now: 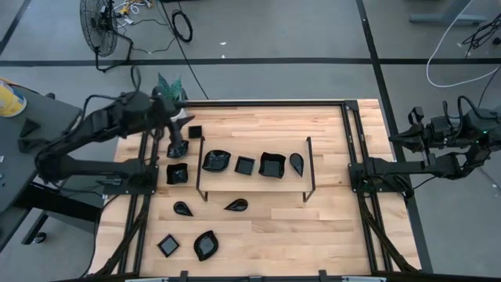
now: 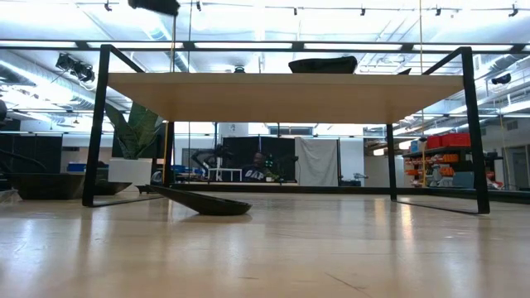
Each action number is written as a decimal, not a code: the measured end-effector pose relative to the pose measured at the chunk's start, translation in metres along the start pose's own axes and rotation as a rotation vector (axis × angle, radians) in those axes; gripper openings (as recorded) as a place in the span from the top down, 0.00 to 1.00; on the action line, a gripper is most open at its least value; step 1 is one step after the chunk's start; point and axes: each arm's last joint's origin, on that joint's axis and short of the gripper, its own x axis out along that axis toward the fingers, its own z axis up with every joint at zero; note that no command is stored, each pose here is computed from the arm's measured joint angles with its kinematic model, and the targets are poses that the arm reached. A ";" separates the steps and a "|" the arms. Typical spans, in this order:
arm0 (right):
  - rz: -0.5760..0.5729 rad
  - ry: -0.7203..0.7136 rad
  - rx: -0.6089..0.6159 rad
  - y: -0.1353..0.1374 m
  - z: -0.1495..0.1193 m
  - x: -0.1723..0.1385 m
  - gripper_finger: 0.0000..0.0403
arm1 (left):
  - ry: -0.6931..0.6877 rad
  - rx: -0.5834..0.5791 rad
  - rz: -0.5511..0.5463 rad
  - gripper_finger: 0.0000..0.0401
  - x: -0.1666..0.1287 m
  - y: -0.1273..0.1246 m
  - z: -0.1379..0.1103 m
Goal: Pick & Place Mini shaped plates
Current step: Stack the square plate on top of the square plate on the shelf
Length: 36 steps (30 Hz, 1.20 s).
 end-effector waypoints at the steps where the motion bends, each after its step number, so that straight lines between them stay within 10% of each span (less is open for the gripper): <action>1: 0.000 0.000 0.000 0.000 0.000 0.000 0.98 | 0.024 -0.028 0.002 0.48 0.003 0.003 -0.002; 20: 0.000 0.000 0.000 0.000 0.000 0.000 0.98 | 0.391 -0.732 0.176 0.39 0.020 0.048 -0.044; 36: 0.001 0.000 0.000 0.000 0.000 0.000 0.98 | 0.575 -0.960 0.317 0.41 -0.001 0.038 -0.074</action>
